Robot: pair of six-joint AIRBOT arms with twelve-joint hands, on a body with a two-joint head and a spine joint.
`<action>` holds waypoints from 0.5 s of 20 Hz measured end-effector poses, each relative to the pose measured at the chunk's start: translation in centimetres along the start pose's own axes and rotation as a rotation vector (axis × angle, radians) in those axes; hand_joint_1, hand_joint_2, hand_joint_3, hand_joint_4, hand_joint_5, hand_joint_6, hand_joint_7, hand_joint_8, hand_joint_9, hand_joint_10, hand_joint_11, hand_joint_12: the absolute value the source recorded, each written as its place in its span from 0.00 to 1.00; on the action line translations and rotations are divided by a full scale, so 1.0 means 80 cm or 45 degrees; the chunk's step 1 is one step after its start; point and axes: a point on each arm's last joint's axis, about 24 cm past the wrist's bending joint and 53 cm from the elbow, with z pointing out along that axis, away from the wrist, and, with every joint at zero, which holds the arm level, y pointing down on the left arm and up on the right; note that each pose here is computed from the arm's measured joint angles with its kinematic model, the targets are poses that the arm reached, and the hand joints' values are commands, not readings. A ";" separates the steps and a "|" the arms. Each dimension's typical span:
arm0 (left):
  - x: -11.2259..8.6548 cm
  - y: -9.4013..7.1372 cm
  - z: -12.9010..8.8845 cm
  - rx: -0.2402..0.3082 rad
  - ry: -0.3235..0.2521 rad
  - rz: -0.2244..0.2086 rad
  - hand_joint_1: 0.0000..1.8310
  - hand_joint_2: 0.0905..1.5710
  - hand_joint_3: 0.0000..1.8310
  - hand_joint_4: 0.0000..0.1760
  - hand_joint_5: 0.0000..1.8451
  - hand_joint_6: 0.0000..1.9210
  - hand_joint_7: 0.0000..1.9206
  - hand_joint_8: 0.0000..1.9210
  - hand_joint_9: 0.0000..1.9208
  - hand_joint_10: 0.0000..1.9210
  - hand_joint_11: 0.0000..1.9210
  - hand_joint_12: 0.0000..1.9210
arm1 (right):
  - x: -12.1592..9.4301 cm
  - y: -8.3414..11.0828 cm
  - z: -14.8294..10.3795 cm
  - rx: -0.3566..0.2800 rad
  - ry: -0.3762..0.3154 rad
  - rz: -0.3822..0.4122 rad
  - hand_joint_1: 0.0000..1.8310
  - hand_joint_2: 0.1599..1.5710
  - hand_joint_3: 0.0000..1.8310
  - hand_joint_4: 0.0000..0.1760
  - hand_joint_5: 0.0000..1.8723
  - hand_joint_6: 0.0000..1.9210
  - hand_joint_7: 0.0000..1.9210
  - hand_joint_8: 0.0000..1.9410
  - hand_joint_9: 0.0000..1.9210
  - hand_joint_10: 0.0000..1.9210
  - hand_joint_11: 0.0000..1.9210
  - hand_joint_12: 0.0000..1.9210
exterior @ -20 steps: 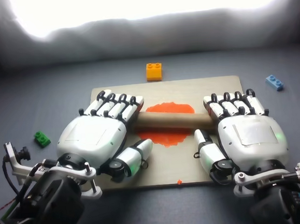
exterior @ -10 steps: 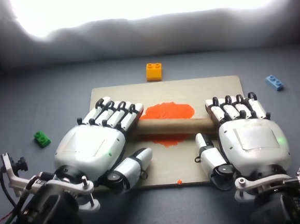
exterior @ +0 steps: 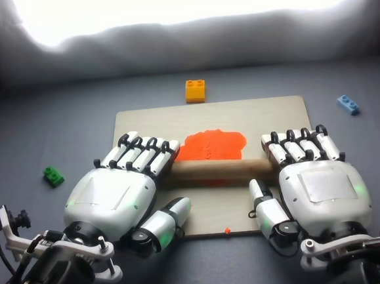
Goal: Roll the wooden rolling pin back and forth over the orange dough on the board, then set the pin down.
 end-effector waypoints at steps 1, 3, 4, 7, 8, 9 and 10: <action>0.000 -0.001 -0.001 0.000 0.004 -0.001 0.00 0.96 0.00 0.00 0.09 0.01 0.09 0.01 0.05 0.01 0.00 0.00 | 0.000 0.000 0.000 -0.001 0.001 -0.001 0.00 1.00 0.07 0.00 0.16 0.00 0.17 0.00 0.12 0.00 0.00 0.28; 0.000 -0.002 -0.002 0.004 0.007 0.002 0.00 0.96 0.00 0.00 0.09 0.00 0.08 0.01 0.05 0.01 0.00 0.00 | 0.000 0.000 -0.001 0.001 -0.002 -0.007 0.00 1.00 0.07 0.00 0.16 0.00 0.16 0.00 0.11 0.00 0.00 0.25; 0.001 -0.002 -0.004 0.004 0.010 0.001 0.00 0.96 0.00 0.00 0.08 0.00 0.08 0.00 0.04 0.00 0.00 0.00 | 0.000 0.000 -0.001 0.000 -0.002 -0.010 0.00 1.00 0.07 0.00 0.17 0.00 0.18 0.00 0.13 0.01 0.00 0.29; 0.002 -0.003 -0.007 0.010 0.022 0.008 0.00 0.96 0.00 0.00 0.08 0.00 0.08 0.00 0.04 0.00 0.00 0.00 | 0.001 0.000 -0.002 0.001 0.002 -0.012 0.00 1.00 0.07 0.00 0.17 0.00 0.18 0.00 0.13 0.01 0.00 0.31; 0.002 -0.003 -0.008 0.014 0.022 0.012 0.00 0.96 0.00 0.00 0.07 0.00 0.07 0.00 0.04 0.00 0.00 0.00 | 0.001 0.001 -0.003 -0.001 0.002 -0.012 0.00 1.00 0.07 0.00 0.17 0.00 0.18 0.00 0.14 0.01 0.00 0.32; 0.003 -0.004 -0.009 0.014 0.027 0.008 0.00 0.96 0.00 0.00 0.07 0.00 0.07 0.00 0.04 0.00 0.00 0.00 | 0.000 0.001 -0.003 -0.001 0.000 -0.013 0.00 1.00 0.07 0.00 0.17 0.00 0.18 0.00 0.14 0.01 0.00 0.32; 0.004 -0.005 -0.011 0.016 0.033 0.005 0.00 0.96 0.00 0.00 0.08 0.00 0.07 0.00 0.04 0.00 0.00 0.00 | 0.001 0.000 -0.003 0.002 0.001 -0.014 0.00 1.00 0.07 0.00 0.18 0.00 0.18 0.00 0.13 0.00 0.00 0.31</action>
